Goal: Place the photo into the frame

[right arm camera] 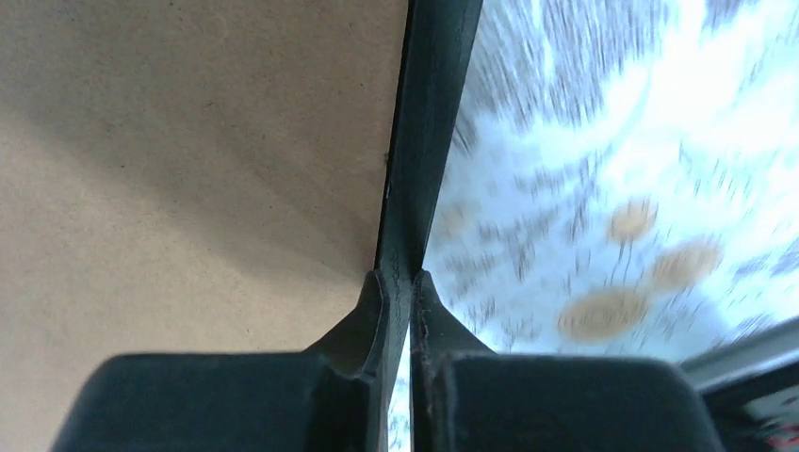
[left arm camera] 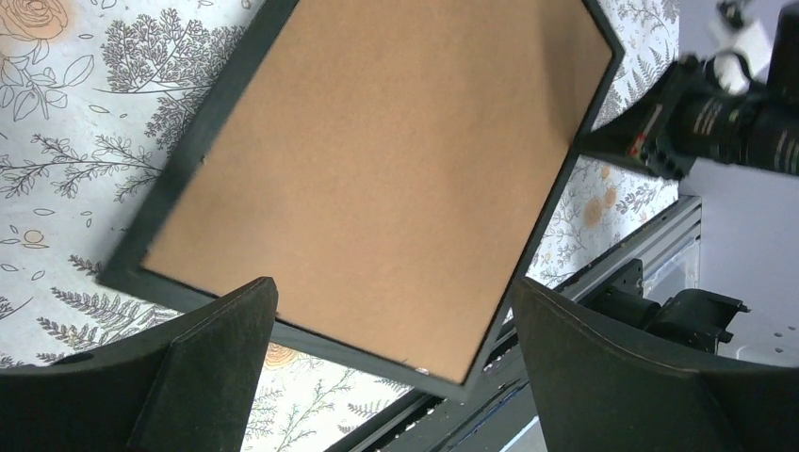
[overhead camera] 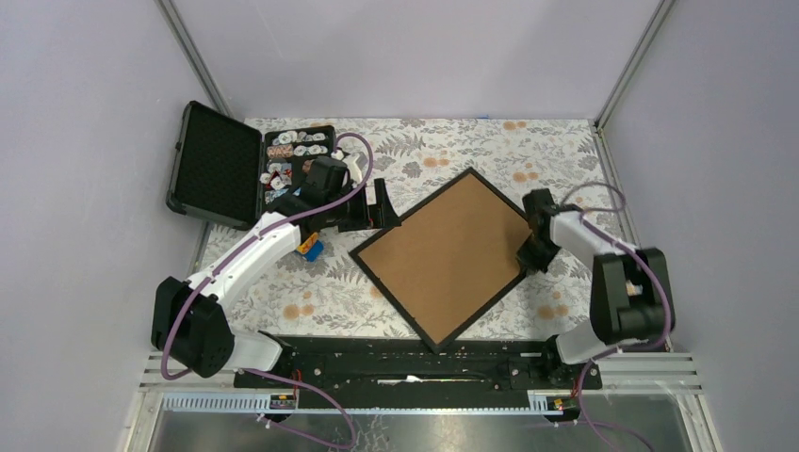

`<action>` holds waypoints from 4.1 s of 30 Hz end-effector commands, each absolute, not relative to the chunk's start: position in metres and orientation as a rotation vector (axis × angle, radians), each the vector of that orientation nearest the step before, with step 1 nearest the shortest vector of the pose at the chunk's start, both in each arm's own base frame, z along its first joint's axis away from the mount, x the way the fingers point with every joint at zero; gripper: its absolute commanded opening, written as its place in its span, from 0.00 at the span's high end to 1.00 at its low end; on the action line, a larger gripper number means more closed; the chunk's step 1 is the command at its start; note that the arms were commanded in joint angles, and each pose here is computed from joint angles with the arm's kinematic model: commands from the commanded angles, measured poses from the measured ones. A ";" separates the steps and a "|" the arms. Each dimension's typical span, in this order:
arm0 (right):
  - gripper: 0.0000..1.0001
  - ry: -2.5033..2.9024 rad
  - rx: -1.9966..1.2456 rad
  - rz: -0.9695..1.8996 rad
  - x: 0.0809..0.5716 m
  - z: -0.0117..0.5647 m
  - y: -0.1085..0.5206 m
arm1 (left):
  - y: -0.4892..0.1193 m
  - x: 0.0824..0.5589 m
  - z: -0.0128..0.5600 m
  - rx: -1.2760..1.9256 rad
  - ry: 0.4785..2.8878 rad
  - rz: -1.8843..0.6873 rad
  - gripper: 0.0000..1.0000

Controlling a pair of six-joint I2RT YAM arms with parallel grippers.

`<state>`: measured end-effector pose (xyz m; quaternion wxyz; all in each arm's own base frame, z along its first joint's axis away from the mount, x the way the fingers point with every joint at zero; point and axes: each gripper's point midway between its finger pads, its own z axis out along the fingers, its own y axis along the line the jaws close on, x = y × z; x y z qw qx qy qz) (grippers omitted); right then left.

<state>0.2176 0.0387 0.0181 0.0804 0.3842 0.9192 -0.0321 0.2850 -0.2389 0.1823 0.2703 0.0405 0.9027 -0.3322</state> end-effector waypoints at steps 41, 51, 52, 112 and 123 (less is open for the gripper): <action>0.41 2.748 0.616 0.419 0.301 0.009 0.049 | -0.267 0.232 0.027 -0.004 2.844 -0.955 0.11; 0.61 2.770 0.570 0.153 0.329 -0.003 0.016 | -0.241 0.246 0.050 0.136 2.823 -0.590 0.28; 0.61 2.771 0.569 0.147 0.328 -0.005 0.015 | -0.237 0.250 0.052 0.156 2.827 -0.553 0.32; 0.61 2.773 0.534 0.256 0.324 -0.014 0.030 | -0.213 0.223 -0.059 0.179 3.000 0.128 0.69; 0.53 2.779 0.499 0.223 0.336 -0.007 0.031 | -0.251 0.250 0.034 0.220 2.818 -0.164 0.62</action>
